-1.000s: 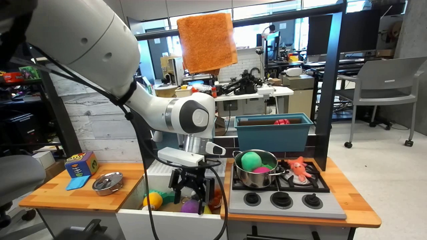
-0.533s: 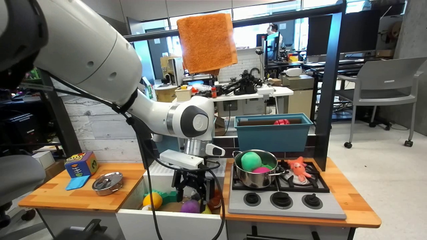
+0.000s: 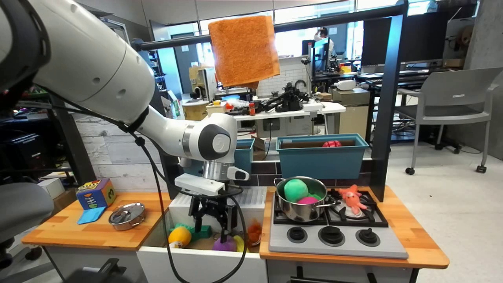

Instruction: Pick up the purple plush toy from the sink and put it in the pot

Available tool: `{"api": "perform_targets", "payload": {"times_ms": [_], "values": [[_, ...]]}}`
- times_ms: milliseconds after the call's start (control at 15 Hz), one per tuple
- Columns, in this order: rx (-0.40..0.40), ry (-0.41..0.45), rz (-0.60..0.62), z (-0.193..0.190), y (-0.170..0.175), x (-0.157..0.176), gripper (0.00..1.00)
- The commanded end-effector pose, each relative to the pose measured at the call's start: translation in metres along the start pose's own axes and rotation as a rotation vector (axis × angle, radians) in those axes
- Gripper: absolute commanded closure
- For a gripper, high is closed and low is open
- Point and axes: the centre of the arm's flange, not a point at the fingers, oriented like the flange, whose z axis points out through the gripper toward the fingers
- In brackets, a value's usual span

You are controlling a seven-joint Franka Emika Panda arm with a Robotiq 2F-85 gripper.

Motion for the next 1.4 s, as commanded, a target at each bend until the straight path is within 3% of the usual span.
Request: {"api": "perform_targets", "payload": {"times_ms": [0,667,1333], "values": [[-0.007,0.03,0.014,0.003,0.001,0.029,0.0],[-0.131,0.016,0.112,0.008,0.019,0.046,0.0],[-0.166,0.029,0.299,0.025,0.003,0.063,0.0]]}}
